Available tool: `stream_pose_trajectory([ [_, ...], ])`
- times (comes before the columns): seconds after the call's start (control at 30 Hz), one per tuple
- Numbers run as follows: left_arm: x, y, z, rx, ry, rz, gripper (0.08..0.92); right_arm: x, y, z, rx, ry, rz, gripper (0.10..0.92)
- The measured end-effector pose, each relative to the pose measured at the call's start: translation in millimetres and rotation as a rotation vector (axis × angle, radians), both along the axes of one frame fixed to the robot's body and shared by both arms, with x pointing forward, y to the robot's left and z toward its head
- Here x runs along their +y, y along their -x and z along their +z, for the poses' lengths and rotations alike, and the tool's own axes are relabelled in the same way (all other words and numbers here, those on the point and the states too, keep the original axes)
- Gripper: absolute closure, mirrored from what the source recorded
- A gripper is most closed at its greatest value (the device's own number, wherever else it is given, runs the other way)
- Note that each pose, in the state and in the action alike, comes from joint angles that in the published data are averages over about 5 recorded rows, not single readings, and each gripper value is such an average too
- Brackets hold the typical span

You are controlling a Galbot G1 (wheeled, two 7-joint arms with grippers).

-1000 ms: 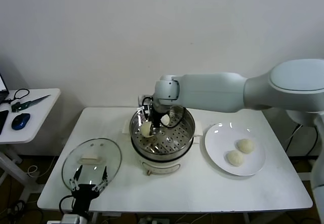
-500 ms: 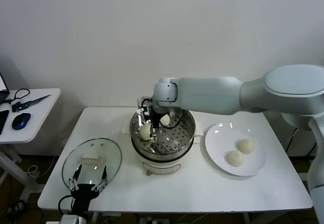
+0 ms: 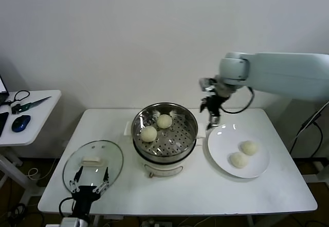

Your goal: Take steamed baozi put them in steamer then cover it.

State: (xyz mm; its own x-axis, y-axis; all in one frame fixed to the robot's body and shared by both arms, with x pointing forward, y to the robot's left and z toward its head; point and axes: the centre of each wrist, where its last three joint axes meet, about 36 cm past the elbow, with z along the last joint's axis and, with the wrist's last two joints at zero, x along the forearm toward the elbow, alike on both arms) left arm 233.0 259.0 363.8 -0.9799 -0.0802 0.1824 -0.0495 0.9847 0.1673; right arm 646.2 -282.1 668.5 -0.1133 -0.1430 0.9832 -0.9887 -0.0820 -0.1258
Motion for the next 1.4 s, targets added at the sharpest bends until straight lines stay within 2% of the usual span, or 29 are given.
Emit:
stream_pose_trajectory([
  [0.3, -0.4, 3.4, 0.2, 0.011, 0.003, 0.009, 0.177, -71.3, 19.2, -68.9, 0.050, 0.041, -0.071, 0.200],
  [0.77, 0.4, 4.3, -5.1, 0.026, 0.001, 0.010, 0.177, -93.5, 26.8, -165.0, 0.058, 0.072, -0.128, 0.200],
  [1.1, 0.7, 2.5, -6.8, 0.030, 0.001, 0.004, 0.177, -87.4, 22.6, -191.1, 0.058, 0.084, -0.145, 0.200],
  [1.4, -0.2, 1.2, -7.0, 0.030, 0.001, 0.000, 0.177, -85.9, 22.8, -202.3, 0.069, 0.100, -0.147, 0.253],
])
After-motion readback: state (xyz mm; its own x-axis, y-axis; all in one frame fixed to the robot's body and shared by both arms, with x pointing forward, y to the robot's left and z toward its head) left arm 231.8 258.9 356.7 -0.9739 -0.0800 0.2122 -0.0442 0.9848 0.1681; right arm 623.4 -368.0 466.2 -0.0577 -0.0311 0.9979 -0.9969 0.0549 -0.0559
